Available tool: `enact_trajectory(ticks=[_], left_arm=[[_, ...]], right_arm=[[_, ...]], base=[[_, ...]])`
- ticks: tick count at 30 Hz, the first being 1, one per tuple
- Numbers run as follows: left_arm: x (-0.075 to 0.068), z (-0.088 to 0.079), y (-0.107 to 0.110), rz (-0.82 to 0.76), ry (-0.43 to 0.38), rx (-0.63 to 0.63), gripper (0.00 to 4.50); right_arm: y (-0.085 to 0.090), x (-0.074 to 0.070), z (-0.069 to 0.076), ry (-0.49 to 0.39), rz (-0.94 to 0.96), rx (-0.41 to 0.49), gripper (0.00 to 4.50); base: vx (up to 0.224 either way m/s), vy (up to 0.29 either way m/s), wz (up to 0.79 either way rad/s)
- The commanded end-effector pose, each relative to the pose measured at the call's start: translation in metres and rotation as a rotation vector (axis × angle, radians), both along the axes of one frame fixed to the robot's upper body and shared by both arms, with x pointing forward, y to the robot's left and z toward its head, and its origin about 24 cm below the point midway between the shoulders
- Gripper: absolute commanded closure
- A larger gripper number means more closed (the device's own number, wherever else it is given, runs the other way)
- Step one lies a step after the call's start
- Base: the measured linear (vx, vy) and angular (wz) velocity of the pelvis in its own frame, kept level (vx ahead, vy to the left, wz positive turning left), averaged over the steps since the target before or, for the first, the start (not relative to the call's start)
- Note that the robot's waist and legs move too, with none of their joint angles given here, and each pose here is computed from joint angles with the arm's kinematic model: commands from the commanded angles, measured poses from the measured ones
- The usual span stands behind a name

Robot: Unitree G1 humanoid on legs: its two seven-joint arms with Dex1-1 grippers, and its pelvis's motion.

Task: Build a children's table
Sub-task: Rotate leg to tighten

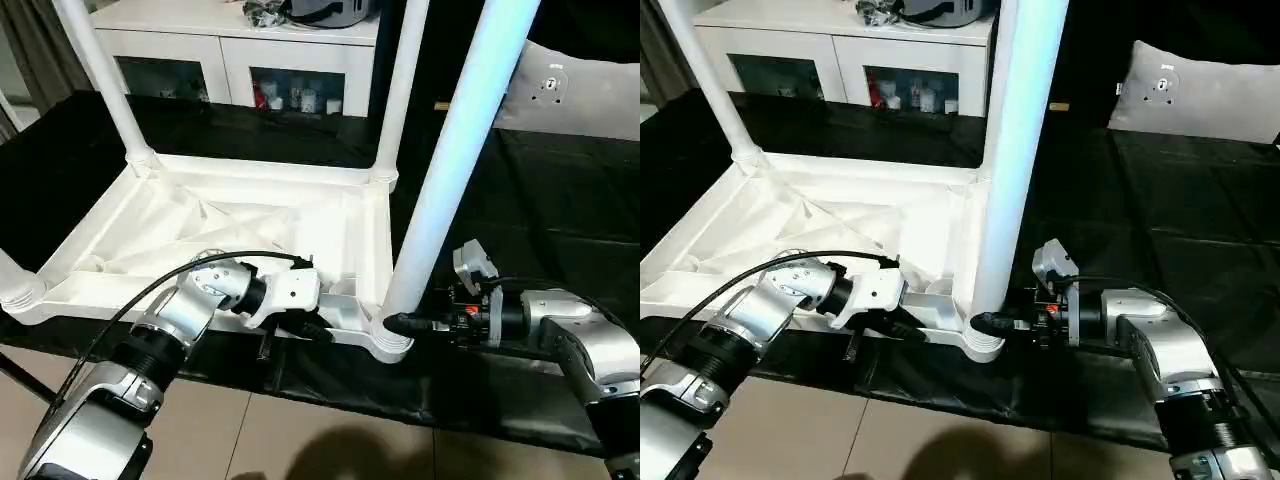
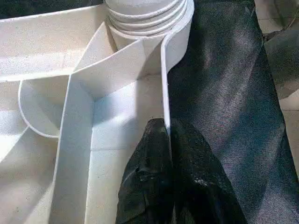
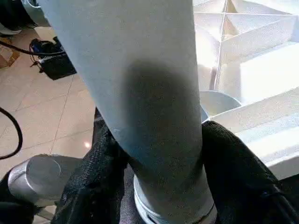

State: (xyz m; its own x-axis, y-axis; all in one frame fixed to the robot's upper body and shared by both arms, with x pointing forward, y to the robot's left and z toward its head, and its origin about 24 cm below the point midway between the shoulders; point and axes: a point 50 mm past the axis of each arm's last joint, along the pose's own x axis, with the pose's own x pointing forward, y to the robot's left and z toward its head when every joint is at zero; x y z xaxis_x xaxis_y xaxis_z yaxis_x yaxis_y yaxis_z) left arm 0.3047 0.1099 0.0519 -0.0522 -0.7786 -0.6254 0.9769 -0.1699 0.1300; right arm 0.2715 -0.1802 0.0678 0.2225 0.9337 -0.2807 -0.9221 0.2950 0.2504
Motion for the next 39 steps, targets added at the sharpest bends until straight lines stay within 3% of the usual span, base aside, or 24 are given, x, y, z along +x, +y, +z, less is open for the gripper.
enact_trajectory(ticks=[1,6,10,13,15,18,19,25,30,31,39], left_arm=[[-0.010,-0.017,-0.006,-0.013,0.059,0.054,4.50],[-0.004,-0.016,-0.020,0.157,0.102,-0.025,4.50],[0.009,-0.012,-0.050,0.389,0.098,-0.128,4.50],[0.014,-0.008,-0.072,0.484,0.061,-0.159,4.50],[0.015,-0.007,-0.076,0.495,0.051,-0.164,4.50],[0.015,-0.004,-0.086,0.499,0.033,-0.179,4.50],[0.015,-0.003,-0.087,0.494,0.015,-0.178,4.50],[0.018,-0.005,-0.068,0.461,-0.048,-0.119,4.50],[0.018,-0.007,-0.051,0.425,-0.045,-0.086,4.50],[0.017,-0.009,-0.041,0.371,-0.038,-0.060,4.50],[0.006,-0.012,-0.020,0.141,-0.015,0.002,4.50]], right_arm=[[0.007,-0.001,-0.002,0.014,-0.021,-0.010,2.44],[0.021,0.017,-0.008,0.002,-0.278,-0.044,2.46],[0.033,0.043,-0.016,0.052,-0.666,-0.098,2.47],[0.046,0.050,-0.016,0.024,-0.728,-0.084,2.47],[0.049,0.051,-0.016,0.007,-0.721,-0.074,1.92],[0.053,0.050,-0.015,-0.006,-0.713,-0.037,1.75],[0.053,0.049,-0.013,-0.015,-0.702,-0.023,1.45],[0.037,0.043,-0.005,-0.070,-0.649,0.025,0.86],[0.020,0.036,0.001,-0.110,-0.539,0.021,0.54],[0.008,0.031,0.004,-0.126,-0.466,-0.004,0.38],[-0.013,0.021,0.011,-0.195,-0.246,-0.112,0.26]], base=[[0.000,0.000,0.00],[0.000,0.000,0.00],[0.000,0.000,0.00],[0.000,0.000,0.00],[0.000,0.000,0.00],[0.000,0.000,0.00],[0.000,0.000,0.00],[0.000,0.000,0.00],[0.000,0.000,0.00],[0.000,0.000,0.00],[0.000,0.000,0.00]])
